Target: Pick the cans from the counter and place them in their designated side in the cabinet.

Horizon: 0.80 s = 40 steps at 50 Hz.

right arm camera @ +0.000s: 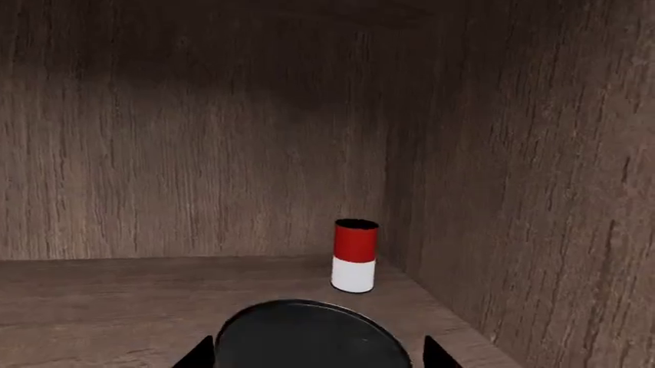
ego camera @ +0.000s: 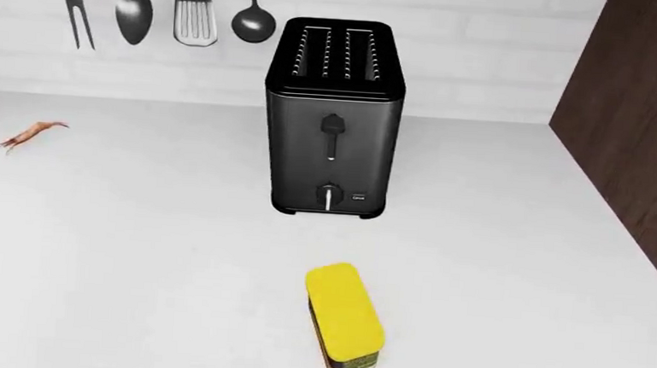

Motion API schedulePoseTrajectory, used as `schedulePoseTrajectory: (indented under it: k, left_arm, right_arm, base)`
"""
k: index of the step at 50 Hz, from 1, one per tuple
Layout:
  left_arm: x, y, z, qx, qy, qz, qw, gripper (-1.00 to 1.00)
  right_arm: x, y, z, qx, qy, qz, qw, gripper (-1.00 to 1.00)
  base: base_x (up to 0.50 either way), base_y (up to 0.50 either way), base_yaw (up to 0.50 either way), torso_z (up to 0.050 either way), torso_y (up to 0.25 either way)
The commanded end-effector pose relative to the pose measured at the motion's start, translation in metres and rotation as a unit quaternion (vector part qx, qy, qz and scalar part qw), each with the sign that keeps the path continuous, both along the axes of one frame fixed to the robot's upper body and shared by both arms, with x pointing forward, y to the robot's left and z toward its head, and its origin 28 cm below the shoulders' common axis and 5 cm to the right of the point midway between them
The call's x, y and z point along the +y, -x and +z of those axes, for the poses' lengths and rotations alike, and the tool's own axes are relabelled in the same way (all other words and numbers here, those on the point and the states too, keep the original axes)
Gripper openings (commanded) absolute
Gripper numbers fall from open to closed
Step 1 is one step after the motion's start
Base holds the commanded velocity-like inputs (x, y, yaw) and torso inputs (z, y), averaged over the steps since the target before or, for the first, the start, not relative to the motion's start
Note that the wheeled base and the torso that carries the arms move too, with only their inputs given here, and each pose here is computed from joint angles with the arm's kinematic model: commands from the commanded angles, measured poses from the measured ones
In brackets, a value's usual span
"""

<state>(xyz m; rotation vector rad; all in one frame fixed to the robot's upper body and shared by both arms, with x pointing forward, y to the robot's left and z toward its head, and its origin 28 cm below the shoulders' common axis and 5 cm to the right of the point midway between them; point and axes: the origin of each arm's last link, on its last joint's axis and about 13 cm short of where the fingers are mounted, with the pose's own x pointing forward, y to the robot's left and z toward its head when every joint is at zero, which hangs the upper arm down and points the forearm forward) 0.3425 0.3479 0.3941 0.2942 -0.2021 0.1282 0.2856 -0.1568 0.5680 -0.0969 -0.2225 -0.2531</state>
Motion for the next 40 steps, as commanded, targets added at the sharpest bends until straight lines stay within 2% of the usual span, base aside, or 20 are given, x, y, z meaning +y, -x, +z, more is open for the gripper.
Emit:
schedulePoseTrajectory:
  k: [1, 18, 26, 40]
  left_arm:
    - [-0.002, -0.002, -0.003, 0.002, -0.002, 0.000, 1.000, 1.00]
    - [0.000, -0.002, -0.003, 0.000, 0.000, 0.000, 1.000, 1.00]
    - [0.001, 0.002, 0.001, -0.001, 0.000, 0.000, 1.000, 1.00]
    - [0.000, 0.001, -0.001, -0.004, 0.004, -0.005, 1.000, 1.00]
  right_arm:
    - [-0.017, -0.009, -0.014, 0.038, -0.046, -0.063, 0.996, 1.00]
    - [-0.015, -0.008, -0.011, 0.027, -0.036, -0.053, 0.998, 1.00]
    - [-0.011, -0.004, -0.006, 0.012, -0.018, -0.028, 0.999, 1.00]
    - [-0.005, -0.002, -0.002, 0.007, 0.001, -0.013, 1.000, 1.00]
  base:
    - [0.00, 0.00, 0.00, 0.000, 0.000]
    - [0.00, 0.00, 0.00, 0.000, 0.000]
    - [0.00, 0.00, 0.00, 0.000, 0.000]
    - [-0.48, 0.00, 0.00, 0.000, 0.000]
